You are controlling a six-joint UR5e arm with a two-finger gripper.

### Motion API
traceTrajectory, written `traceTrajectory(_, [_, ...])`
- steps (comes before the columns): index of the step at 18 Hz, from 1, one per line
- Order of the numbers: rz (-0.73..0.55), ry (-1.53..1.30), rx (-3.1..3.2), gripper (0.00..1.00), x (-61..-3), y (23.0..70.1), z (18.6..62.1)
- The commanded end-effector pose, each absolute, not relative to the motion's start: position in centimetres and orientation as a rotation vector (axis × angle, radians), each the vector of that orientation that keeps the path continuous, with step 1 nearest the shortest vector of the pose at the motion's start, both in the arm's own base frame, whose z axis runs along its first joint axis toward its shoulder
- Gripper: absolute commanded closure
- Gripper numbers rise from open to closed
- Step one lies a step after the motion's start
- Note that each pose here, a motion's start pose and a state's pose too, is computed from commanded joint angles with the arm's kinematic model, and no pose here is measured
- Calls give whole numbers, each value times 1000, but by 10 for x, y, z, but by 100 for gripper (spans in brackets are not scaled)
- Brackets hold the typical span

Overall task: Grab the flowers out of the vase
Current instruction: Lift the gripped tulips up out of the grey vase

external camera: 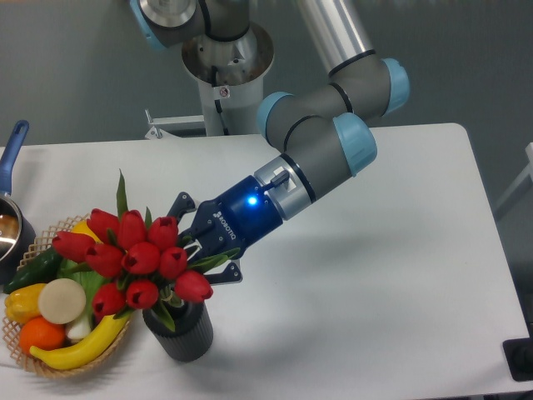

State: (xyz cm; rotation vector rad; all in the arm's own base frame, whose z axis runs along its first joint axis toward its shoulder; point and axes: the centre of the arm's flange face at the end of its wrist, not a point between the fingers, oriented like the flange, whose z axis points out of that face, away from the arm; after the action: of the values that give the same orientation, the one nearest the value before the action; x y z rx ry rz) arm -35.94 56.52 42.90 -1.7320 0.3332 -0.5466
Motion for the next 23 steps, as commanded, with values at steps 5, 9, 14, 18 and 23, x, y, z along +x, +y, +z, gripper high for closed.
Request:
traceTrajectory(5, [-550, 325, -1729, 67, -362, 567, 441])
traceTrajectory(9, [-570, 306, -1717, 67, -365, 567, 456])
traceTrajectory(14, [-576, 294, -1717, 67, -367, 568, 464])
traceTrajectory(18, [-558, 265, -1719, 67, -384, 558, 463])
traceTrajectory(23, [-525, 196, -1730, 70, -420, 534, 456])
